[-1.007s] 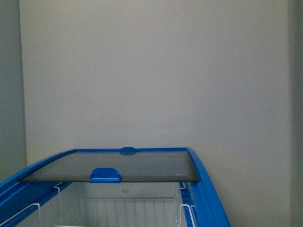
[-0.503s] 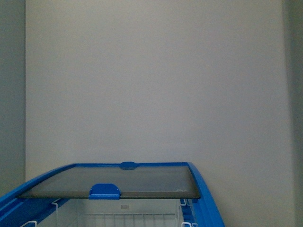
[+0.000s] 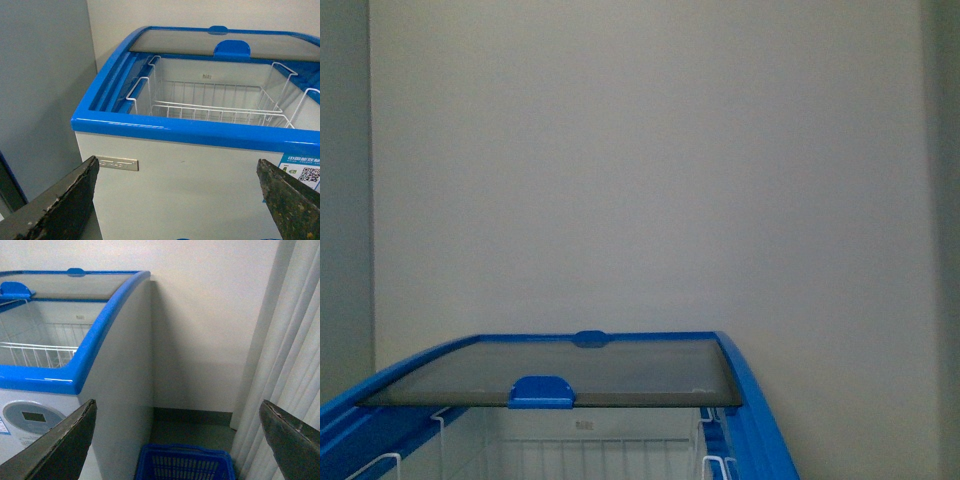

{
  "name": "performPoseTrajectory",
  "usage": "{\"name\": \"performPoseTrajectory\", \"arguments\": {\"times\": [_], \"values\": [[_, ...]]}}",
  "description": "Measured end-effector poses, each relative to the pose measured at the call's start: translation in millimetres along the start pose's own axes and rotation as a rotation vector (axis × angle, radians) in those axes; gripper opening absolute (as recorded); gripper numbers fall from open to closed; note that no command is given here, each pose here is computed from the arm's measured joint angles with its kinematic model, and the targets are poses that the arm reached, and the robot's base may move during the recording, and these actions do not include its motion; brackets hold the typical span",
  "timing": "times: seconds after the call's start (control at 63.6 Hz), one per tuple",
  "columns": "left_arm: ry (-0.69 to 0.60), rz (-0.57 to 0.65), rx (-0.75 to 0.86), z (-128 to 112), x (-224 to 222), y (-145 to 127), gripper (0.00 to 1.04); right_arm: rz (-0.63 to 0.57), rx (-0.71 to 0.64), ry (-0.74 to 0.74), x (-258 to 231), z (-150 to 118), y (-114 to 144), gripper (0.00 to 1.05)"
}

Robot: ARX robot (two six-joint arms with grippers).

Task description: Put drink in fridge

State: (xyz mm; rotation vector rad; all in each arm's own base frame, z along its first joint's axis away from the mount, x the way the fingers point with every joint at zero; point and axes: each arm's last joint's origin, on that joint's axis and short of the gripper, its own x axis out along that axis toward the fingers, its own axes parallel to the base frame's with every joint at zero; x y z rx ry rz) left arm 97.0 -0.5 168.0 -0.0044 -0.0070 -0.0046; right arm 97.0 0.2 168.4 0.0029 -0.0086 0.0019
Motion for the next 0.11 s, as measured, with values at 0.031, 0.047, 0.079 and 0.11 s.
{"name": "performPoseTrajectory", "arguments": {"times": [0.031,0.047,0.079,0.11], "values": [[0.000,0.000,0.000,0.0,0.0,0.0,0.97,0.000,0.000,0.000,0.0,0.0,0.0,0.97],[0.000,0.000,0.000,0.0,0.0,0.0,0.97,0.000,0.000,0.000,0.0,0.0,0.0,0.97],[0.000,0.000,0.000,0.0,0.0,0.0,0.97,0.000,0.000,0.000,0.0,0.0,0.0,0.97],[0.000,0.000,0.000,0.0,0.0,0.0,0.97,0.000,0.000,0.000,0.0,0.0,0.0,0.97]]}}
